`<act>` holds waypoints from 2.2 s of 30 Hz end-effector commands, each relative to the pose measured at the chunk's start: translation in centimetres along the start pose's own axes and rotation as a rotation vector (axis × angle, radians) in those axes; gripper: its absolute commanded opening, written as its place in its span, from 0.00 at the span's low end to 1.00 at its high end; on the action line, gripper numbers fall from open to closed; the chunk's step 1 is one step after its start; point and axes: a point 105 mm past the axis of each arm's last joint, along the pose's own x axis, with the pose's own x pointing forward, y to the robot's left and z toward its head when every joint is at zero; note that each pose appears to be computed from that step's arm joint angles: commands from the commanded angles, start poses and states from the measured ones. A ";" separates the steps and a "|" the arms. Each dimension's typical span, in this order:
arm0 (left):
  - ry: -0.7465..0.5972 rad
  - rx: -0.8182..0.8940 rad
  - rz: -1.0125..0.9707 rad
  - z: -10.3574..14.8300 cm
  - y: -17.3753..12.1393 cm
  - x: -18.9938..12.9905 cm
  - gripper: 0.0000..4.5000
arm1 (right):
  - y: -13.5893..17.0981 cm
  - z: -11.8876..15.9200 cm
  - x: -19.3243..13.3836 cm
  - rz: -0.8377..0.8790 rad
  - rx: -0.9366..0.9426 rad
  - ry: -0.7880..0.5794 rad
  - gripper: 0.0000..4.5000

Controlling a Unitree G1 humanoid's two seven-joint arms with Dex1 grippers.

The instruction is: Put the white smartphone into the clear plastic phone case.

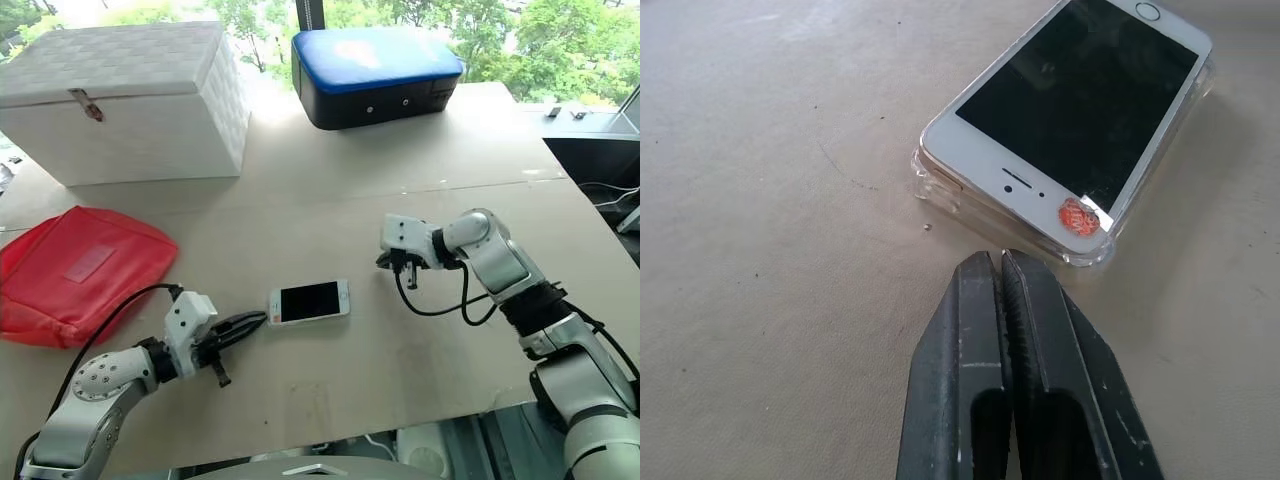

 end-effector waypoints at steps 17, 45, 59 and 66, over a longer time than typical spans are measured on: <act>-0.024 0.000 0.063 0.5 0.1 -1.4 0.03 | 6.7 -0.1 10.9 0.391 -0.041 0.089 0.00; -0.020 0.001 0.057 0.4 -0.1 -1.1 0.03 | 6.9 -1.1 12.9 0.355 0.230 0.008 0.00; -0.020 -0.010 0.037 0.1 -0.4 -0.5 0.03 | 4.7 4.9 5.1 0.210 0.126 -0.212 0.00; -0.018 -0.006 0.035 0.1 -0.3 -0.5 0.03 | 4.4 1.1 1.7 0.076 0.090 -0.044 0.00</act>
